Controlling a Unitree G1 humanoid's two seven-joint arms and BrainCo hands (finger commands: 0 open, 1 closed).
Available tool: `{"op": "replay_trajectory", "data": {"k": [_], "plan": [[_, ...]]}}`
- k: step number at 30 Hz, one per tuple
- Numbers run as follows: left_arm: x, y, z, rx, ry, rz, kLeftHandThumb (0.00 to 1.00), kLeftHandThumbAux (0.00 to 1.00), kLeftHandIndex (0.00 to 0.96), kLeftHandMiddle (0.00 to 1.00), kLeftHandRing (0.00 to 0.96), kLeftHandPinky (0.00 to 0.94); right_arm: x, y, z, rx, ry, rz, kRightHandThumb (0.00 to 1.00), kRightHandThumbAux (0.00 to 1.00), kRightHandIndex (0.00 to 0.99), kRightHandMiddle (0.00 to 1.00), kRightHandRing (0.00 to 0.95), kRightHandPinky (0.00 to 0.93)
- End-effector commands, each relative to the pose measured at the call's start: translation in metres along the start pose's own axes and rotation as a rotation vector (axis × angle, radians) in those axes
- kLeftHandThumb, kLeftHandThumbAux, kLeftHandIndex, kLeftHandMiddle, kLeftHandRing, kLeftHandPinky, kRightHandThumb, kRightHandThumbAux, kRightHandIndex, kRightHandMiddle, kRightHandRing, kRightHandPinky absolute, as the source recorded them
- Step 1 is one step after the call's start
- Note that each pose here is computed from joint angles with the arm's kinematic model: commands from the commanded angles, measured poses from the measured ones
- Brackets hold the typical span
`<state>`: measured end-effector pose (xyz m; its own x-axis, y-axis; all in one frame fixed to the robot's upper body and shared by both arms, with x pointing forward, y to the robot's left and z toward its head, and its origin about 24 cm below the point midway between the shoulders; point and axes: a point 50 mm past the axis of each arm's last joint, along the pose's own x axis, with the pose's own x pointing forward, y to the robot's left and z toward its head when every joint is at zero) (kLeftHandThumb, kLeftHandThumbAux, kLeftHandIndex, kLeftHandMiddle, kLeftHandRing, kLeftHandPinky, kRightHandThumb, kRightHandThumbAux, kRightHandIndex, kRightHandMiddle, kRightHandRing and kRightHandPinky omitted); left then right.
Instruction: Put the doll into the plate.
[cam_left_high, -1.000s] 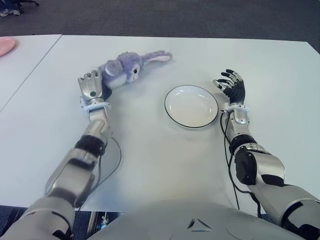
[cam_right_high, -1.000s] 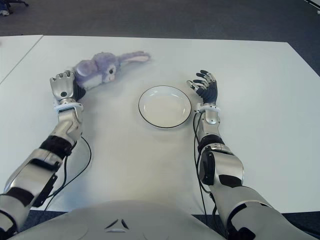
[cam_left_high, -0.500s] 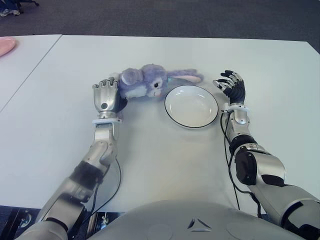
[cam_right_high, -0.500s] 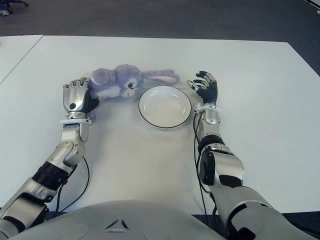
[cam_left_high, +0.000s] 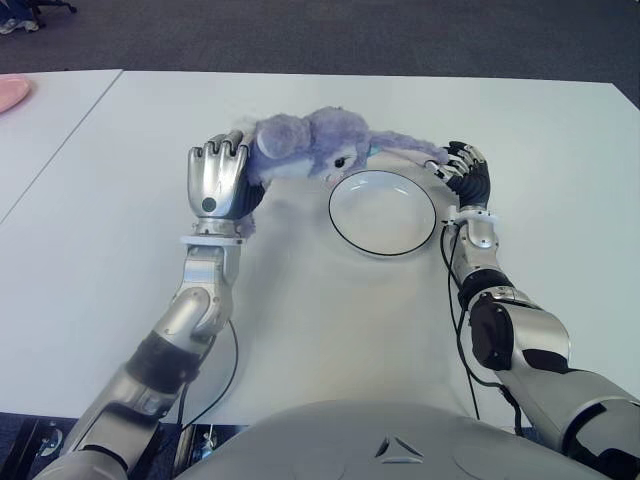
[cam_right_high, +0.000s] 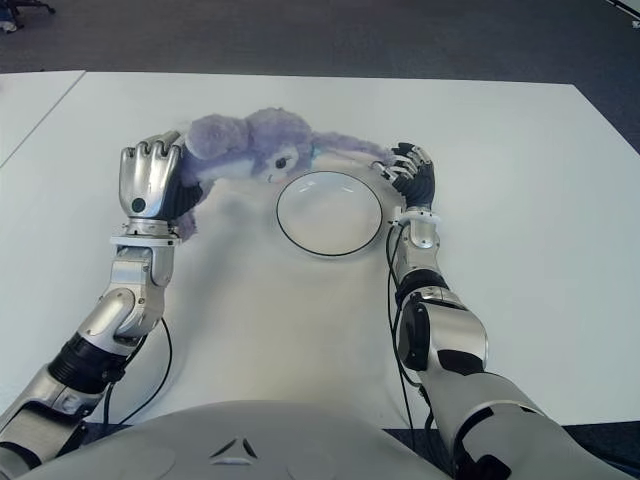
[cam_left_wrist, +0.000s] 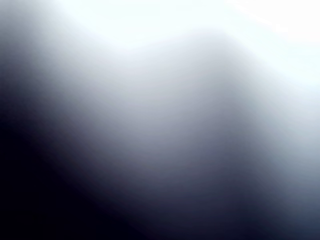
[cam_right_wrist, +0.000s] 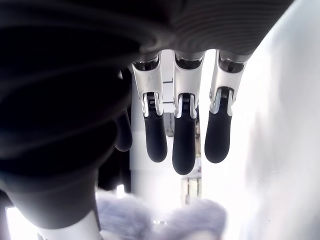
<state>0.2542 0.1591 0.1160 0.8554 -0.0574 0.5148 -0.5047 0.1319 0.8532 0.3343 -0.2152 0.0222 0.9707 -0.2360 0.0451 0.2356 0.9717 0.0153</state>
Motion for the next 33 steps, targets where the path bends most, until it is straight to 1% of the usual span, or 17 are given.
{"op": "replay_trajectory", "data": {"k": [1, 14, 27, 29, 33], "plan": [[-0.003, 0.007, -0.001, 0.008, -0.039, 0.003, 0.468, 0.774, 0.810, 0.890, 0.897, 0.900, -0.082, -0.006, -0.099, 0.001, 0.495, -0.033, 0.062, 0.858, 0.279, 0.319, 0.393, 0.439], [0.001, 0.014, 0.002, -0.010, -0.071, 0.025, 0.522, 0.752, 0.813, 0.888, 0.896, 0.900, -0.082, -0.005, -0.099, -0.002, 0.493, -0.026, 0.051, 0.854, 0.253, 0.313, 0.392, 0.451], [0.011, 0.017, 0.001, -0.031, -0.086, 0.058, 0.513, 0.756, 0.812, 0.887, 0.894, 0.898, -0.082, -0.004, -0.099, 0.009, 0.494, -0.027, 0.059, 0.848, 0.270, 0.315, 0.396, 0.444], [0.012, 0.017, 0.003, -0.035, -0.095, 0.059, 0.512, 0.755, 0.812, 0.887, 0.894, 0.898, -0.082, -0.003, -0.099, 0.009, 0.495, -0.026, 0.057, 0.844, 0.268, 0.315, 0.395, 0.443], [0.012, 0.016, 0.012, -0.056, -0.137, 0.046, 0.506, 0.753, 0.812, 0.887, 0.895, 0.897, -0.082, -0.003, -0.100, 0.007, 0.498, -0.024, 0.050, 0.837, 0.256, 0.311, 0.389, 0.441]]}}
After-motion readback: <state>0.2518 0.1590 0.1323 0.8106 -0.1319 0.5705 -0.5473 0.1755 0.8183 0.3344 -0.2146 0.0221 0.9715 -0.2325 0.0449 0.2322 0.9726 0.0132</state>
